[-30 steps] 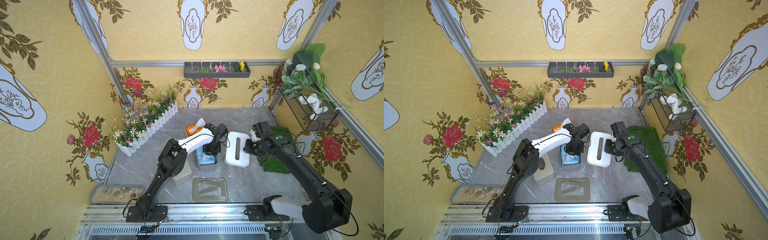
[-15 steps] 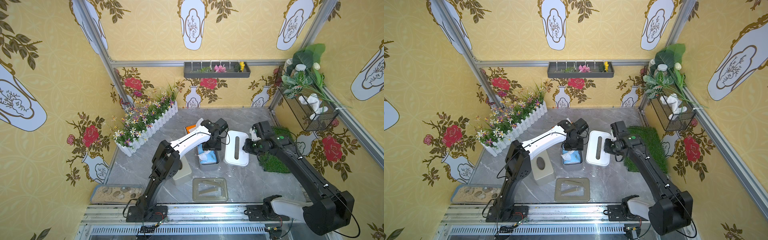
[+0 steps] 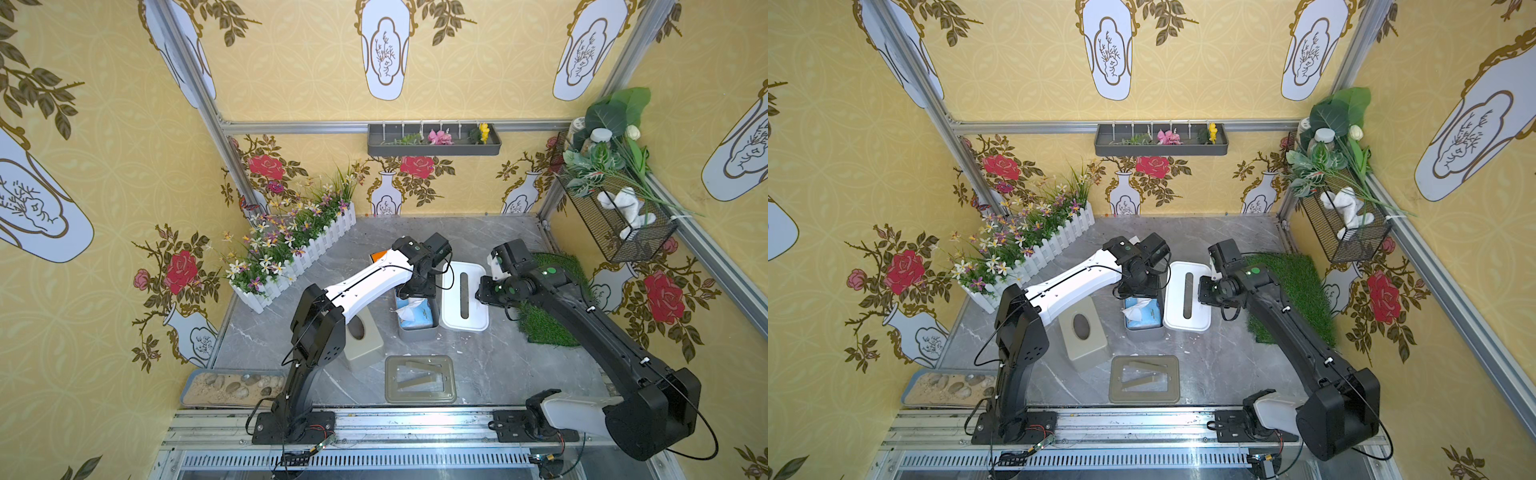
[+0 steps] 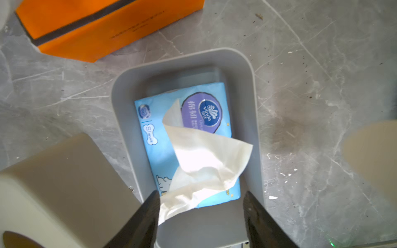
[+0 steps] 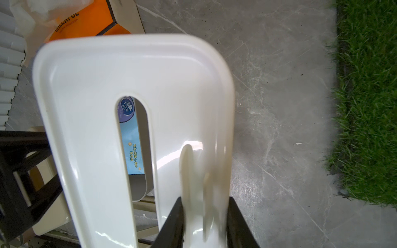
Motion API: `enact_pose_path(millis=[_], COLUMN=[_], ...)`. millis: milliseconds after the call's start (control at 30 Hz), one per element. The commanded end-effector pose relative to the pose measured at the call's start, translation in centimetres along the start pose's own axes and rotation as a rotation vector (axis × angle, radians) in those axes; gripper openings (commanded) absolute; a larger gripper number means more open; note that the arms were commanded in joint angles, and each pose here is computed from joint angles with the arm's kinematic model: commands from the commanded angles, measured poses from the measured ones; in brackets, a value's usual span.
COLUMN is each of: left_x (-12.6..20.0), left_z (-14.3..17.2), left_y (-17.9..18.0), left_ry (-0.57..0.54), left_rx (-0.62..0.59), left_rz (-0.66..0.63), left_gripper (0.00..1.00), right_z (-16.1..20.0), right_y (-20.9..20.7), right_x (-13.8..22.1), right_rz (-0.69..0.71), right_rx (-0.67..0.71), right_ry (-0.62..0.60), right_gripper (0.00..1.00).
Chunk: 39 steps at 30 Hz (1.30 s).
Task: Put the tissue paper into the tissue box
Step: Adjust the paper towel in the tissue box.
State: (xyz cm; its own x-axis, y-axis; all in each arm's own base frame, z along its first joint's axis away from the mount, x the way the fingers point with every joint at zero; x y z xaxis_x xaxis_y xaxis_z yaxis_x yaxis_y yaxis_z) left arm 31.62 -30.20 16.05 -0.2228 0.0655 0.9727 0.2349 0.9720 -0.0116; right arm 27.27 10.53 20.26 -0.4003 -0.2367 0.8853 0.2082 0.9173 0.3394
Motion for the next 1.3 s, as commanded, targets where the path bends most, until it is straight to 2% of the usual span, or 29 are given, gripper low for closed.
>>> enact_pose_path(millis=[0, 233, 400, 500, 667, 900, 933, 967, 1067, 1100, 1200, 1267], left_x=[-1.0, -2.0, -2.4, -2.7, -3.6, -4.4, -4.0, -3.4, -1.4, -0.7, 1.3, 2.6], left_z=[1.5, 2.3, 2.9, 3.4, 4.2, 3.5, 3.1, 2.8, 2.1, 2.0, 2.0, 1.8], left_y=[1.1, 0.7, -0.7, -1.8, -3.3, -4.4, -4.5, -4.3, -3.4, -2.9, -1.9, -1.5], left_ry=[0.046, 0.067, 0.093, 0.114, 0.151, 0.144, 0.128, 0.105, 0.040, 0.025, -0.026, -0.059], left_rx=[-0.023, -0.011, 0.006, 0.020, 0.029, 0.047, 0.045, 0.042, 0.039, 0.040, 0.046, 0.047], left_rz=[-0.054, -0.021, 0.045, 0.088, 0.134, 0.177, 0.178, 0.174, 0.153, 0.144, 0.142, 0.151], left_gripper=[0.63, 0.54, 0.33, 0.24, 0.16, 0.13, 0.14, 0.19, 0.43, 0.48, 0.59, 0.62], right_z=[-0.7, -0.7, -0.4, -0.4, -0.2, 0.0, 0.0, 0.0, 0.1, 0.1, 0.1, 0.1], right_y=[0.3, 0.2, 0.0, -0.2, -0.4, -0.5, -0.6, -0.6, -0.6, -0.7, -0.6, -0.4], right_x=[0.2, 0.2, 0.3, 0.3, 0.4, 0.8, 0.8, 0.9, 1.0, 1.0, 0.8, 0.7], right_rz=[-0.004, 0.004, 0.011, 0.016, 0.019, 0.021, 0.022, 0.022, 0.021, 0.022, 0.018, 0.014], right_rx=[0.005, 0.003, 0.002, 0.000, -0.002, -0.005, -0.006, -0.006, -0.007, -0.006, -0.007, -0.003], right_ry=[-0.035, -0.033, -0.034, -0.034, -0.035, -0.040, -0.041, -0.044, -0.045, -0.044, -0.040, -0.039], right_gripper=[0.18, 0.18, 0.18, 0.18, 0.18, 0.18, 0.18, 0.18, 0.18, 0.18, 0.18, 0.18])
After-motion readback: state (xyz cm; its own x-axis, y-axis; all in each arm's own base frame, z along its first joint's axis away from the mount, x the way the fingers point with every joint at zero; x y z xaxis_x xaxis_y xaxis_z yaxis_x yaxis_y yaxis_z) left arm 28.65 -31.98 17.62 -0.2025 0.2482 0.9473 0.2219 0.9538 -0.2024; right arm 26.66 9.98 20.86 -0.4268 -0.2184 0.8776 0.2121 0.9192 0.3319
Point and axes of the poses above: each gripper's point midway between its finger pads, its own x axis back along the fingers, its own y axis along the line the jaws close on, z = x × y, the point moved 3 cm from there along x, back along the fingers, and after that the axes turned 11 degrees about -x, right-handed, at the moved point
